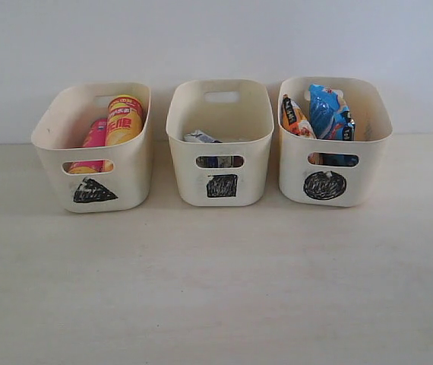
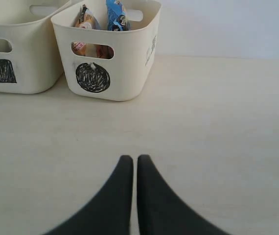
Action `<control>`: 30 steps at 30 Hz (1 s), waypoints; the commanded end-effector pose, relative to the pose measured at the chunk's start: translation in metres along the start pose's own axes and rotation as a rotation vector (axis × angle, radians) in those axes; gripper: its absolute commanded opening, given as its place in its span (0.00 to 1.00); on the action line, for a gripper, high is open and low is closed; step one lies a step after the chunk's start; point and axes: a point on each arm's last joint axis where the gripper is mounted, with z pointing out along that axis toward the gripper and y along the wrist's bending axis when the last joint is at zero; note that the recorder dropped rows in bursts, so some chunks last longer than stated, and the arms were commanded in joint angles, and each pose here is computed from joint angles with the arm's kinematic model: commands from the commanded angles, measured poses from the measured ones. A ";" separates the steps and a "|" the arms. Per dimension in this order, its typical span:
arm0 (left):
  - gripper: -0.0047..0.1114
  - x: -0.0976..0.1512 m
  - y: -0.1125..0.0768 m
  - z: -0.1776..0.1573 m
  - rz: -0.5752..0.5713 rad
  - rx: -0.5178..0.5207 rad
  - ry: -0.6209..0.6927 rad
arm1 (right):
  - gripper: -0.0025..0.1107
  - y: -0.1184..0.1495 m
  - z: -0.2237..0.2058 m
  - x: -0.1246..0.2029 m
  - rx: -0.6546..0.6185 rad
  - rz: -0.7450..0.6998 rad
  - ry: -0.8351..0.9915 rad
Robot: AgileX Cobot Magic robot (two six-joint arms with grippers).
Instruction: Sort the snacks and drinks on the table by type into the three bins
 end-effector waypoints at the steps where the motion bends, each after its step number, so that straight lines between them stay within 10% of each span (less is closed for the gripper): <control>1: 0.07 0.004 0.002 -0.003 -0.038 -0.044 0.006 | 0.02 0.000 0.000 0.000 0.003 -0.001 -0.009; 30: 0.07 0.016 0.004 -0.004 -0.065 -0.091 0.136 | 0.02 0.000 0.000 0.000 0.003 -0.001 -0.009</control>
